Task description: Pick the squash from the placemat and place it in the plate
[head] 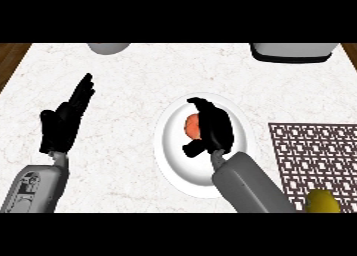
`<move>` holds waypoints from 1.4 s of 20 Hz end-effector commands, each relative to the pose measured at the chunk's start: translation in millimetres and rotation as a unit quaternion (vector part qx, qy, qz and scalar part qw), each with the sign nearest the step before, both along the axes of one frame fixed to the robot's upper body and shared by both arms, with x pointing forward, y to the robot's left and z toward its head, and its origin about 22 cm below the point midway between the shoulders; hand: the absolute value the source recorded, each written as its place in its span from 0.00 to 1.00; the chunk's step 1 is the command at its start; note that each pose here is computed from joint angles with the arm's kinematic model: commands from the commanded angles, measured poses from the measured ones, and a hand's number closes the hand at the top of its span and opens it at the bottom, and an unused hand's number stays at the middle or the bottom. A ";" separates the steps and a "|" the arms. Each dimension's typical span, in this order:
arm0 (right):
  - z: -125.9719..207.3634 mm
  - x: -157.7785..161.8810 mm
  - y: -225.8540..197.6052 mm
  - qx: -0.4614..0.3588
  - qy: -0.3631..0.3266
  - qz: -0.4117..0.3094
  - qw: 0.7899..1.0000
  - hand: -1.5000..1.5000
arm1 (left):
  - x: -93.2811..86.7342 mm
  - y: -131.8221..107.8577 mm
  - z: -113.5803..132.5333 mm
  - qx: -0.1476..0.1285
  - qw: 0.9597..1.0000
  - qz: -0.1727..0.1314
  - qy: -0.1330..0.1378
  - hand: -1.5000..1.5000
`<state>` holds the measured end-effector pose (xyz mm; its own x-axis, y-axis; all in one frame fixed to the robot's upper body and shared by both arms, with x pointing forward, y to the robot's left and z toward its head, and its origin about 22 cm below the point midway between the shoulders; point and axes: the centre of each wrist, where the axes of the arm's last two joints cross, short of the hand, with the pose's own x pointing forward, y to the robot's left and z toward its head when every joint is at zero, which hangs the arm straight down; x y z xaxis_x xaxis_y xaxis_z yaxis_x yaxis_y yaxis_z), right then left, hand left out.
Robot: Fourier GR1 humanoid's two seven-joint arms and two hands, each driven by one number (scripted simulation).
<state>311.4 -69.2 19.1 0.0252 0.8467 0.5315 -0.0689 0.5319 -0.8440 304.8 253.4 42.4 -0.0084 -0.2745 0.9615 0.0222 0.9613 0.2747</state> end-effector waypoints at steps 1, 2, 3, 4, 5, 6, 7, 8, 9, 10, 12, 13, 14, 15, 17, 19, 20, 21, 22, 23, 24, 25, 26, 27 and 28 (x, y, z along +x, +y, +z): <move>-29.1 -0.1 3.6 0.035 -0.005 0.002 0.999 0.00 | 12.2 -5.3 9.1 -0.005 1.000 0.008 -0.010 0.50; -1.9 9.6 5.5 0.073 -0.011 0.018 0.997 0.00 | 14.8 -2.8 9.4 -0.002 1.000 0.006 -0.004 0.50; -21.8 3.8 -3.9 0.096 -0.018 0.006 0.995 0.00 | -6.3 -18.1 12.5 -0.006 1.000 0.001 -0.015 0.50; -9.9 -1.2 2.5 0.130 -0.034 0.010 0.991 0.00 | 8.4 8.6 4.4 -0.004 1.000 0.004 -0.003 0.50; 2.3 1.1 -7.1 0.164 -0.051 0.011 0.985 0.00 | -0.3 13.6 0.2 0.000 1.000 0.014 0.005 0.50; 0.9 0.1 -3.9 0.184 -0.059 0.002 0.981 0.00 | -1.6 -7.9 -5.0 -0.004 1.000 0.008 -0.003 0.50; -4.1 -4.9 -15.2 0.205 -0.080 -0.020 0.975 0.00 | 1.4 -3.0 -2.6 -0.008 1.000 0.008 -0.001 0.50; 4.2 -6.2 -13.5 0.216 -0.088 -0.030 0.972 0.00 | -5.3 13.6 -11.8 -0.005 1.000 0.012 0.005 0.50; 3.0 -15.0 -12.2 0.235 -0.094 -0.044 0.966 0.00 | -1.6 6.2 -4.8 -0.005 1.000 0.012 0.004 0.50; 17.5 -3.1 -33.6 0.243 -0.114 -0.058 0.962 0.00 | 3.8 3.0 3.2 -0.003 1.000 0.020 0.000 0.50; 26.3 -4.4 -57.9 0.269 -0.129 -0.089 0.950 0.00 | -5.6 0.6 -0.9 -0.001 1.000 0.020 0.008 0.50; 17.3 -18.0 -58.2 0.273 -0.124 -0.100 0.949 0.00 | -4.1 7.9 -8.8 0.004 1.000 0.025 0.000 0.50; 17.7 -28.4 -64.3 0.279 -0.137 -0.117 0.943 0.00 | -16.5 28.1 -17.0 -0.003 1.000 0.024 0.005 0.50; 20.2 -30.0 -85.5 0.281 -0.130 -0.125 0.943 0.00 | 3.0 26.9 14.7 -0.001 1.000 0.025 -0.003 0.50; 33.3 -38.4 -125.4 0.284 -0.150 -0.130 0.938 0.00 | -15.1 6.8 -15.7 -0.002 1.000 0.023 0.012 0.50; 46.1 -52.5 -143.2 0.300 -0.157 -0.128 0.932 0.00 | -0.3 7.6 0.6 -0.001 1.000 0.029 0.009 0.50; 38.4 -60.3 -156.3 0.307 -0.158 -0.145 0.927 0.00 | -5.8 25.1 -9.4 0.000 1.000 0.025 0.005 0.50; 37.4 -57.9 -167.7 0.297 -0.150 -0.137 0.933 0.00 | -11.1 7.1 -15.9 0.006 1.000 0.012 -0.007 0.50; 34.3 -77.9 -178.0 0.300 -0.157 -0.146 0.930 0.00 | -9.2 0.5 0.1 0.004 1.000 0.029 0.003 0.50; 39.6 -73.3 -201.0 0.299 -0.158 -0.137 0.931 0.00 | -1.0 0.9 2.5 -0.005 1.000 0.021 0.011 0.50; 34.5 -81.9 -200.6 0.301 -0.157 -0.138 0.930 0.00 | -9.8 -6.9 -2.5 -0.010 1.000 0.014 -0.002 0.50; 26.3 -80.8 -223.1 0.310 -0.157 -0.143 0.927 0.00 | -11.5 8.5 16.1 0.001 1.000 0.013 -0.006 0.50; 31.9 -90.5 -234.9 0.304 -0.145 -0.127 0.933 0.00 | -0.5 8.6 -11.7 -0.006 1.000 0.018 0.005 0.50; 40.2 -83.1 -249.8 0.303 -0.134 -0.127 0.935 0.00 | 0.9 7.4 1.1 0.003 1.000 0.012 0.007 0.50; 34.9 -95.6 -252.1 0.295 -0.133 -0.125 0.938 0.00 | -0.1 8.1 4.7 0.006 1.000 0.009 0.004 0.50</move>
<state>234.9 -284.7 50.4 -0.0150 0.3783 0.9256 0.3141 0.8806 -0.3548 301.7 259.9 42.3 0.0058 -0.2749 0.9614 -0.0060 0.9614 0.2750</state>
